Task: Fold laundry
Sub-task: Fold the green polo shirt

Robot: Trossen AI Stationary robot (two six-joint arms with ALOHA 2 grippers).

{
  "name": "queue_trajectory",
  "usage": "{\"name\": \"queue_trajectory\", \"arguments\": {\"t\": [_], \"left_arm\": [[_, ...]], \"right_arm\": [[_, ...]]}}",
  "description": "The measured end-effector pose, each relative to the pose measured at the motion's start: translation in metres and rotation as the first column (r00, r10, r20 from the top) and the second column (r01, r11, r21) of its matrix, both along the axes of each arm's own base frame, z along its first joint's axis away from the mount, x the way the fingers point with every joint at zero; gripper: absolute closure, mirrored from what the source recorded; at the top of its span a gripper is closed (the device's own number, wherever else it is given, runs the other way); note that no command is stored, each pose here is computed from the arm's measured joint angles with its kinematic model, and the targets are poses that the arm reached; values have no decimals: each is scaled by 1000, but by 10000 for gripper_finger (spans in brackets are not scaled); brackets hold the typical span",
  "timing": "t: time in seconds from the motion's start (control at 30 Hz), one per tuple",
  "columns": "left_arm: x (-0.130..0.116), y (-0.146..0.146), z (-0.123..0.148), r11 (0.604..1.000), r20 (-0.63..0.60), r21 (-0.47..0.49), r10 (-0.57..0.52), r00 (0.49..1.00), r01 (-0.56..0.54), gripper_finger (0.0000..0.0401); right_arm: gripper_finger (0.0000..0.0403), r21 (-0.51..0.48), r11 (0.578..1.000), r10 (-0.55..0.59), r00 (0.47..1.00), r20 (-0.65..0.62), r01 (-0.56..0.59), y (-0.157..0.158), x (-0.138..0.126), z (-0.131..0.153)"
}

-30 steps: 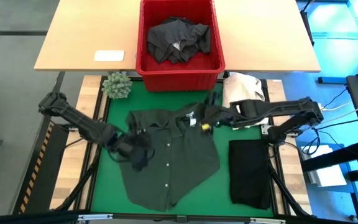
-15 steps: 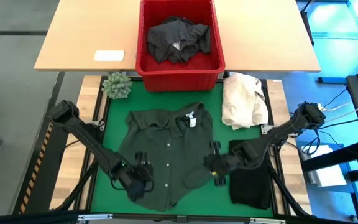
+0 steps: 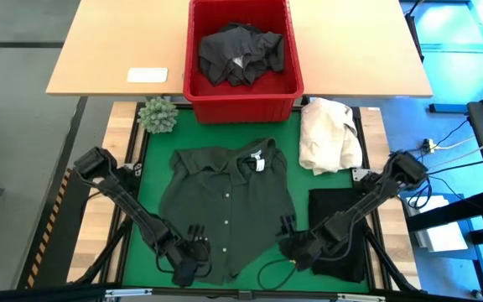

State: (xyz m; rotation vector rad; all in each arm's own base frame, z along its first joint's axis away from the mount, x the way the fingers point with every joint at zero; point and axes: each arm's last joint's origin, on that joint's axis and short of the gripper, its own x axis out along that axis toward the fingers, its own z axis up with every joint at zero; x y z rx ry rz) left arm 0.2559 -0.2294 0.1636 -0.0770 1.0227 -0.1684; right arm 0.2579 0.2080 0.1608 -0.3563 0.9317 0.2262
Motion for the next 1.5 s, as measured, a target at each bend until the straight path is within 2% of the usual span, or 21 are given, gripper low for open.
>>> {"name": "queue_trajectory", "arguments": {"t": [0.17,0.3,0.4,0.57,0.6,0.77,0.87,0.97,1.23,1.4,1.5], "left_arm": [[-1,-4,-7,1000,-21,-8,11,1000,-12,210],[-4,-9,-15,1000,-44,-3,11,999,-12,210],[-6,-11,-21,1000,-61,14,8,998,-8,210],[-5,-11,-27,1000,-72,29,11,997,-9,210],[-5,-11,-27,999,-70,31,14,997,-12,210],[-4,-10,-26,999,-71,37,14,997,-11,210],[-6,-9,-27,999,-83,50,13,996,-9,210],[-7,-8,-28,998,-93,61,13,996,-8,210],[-8,-5,-28,996,-111,93,21,994,-10,210],[-9,-4,-29,993,-111,118,14,994,0,210],[-9,-3,-29,990,-100,138,14,995,0,210]], "right_arm": [[132,-69,998,6,998,-55,-10,1,3,-24],[153,-136,991,-29,999,-44,22,0,3,-31],[214,-192,980,-50,998,-33,43,-3,2,-32],[368,-210,975,-69,998,-10,65,-7,4,-26],[385,-204,977,-69,998,-8,66,-6,6,-23],[384,-160,980,-112,993,24,114,-11,24,-3],[397,-147,975,-160,986,38,164,-21,39,9],[393,-154,961,-223,973,49,228,-37,53,21],[395,-114,916,-383,923,38,385,-107,89,30],[399,-60,889,-456,890,-22,454,-157,100,27],[387,-11,875,-484,874,-55,484,-178,103,27]]}}
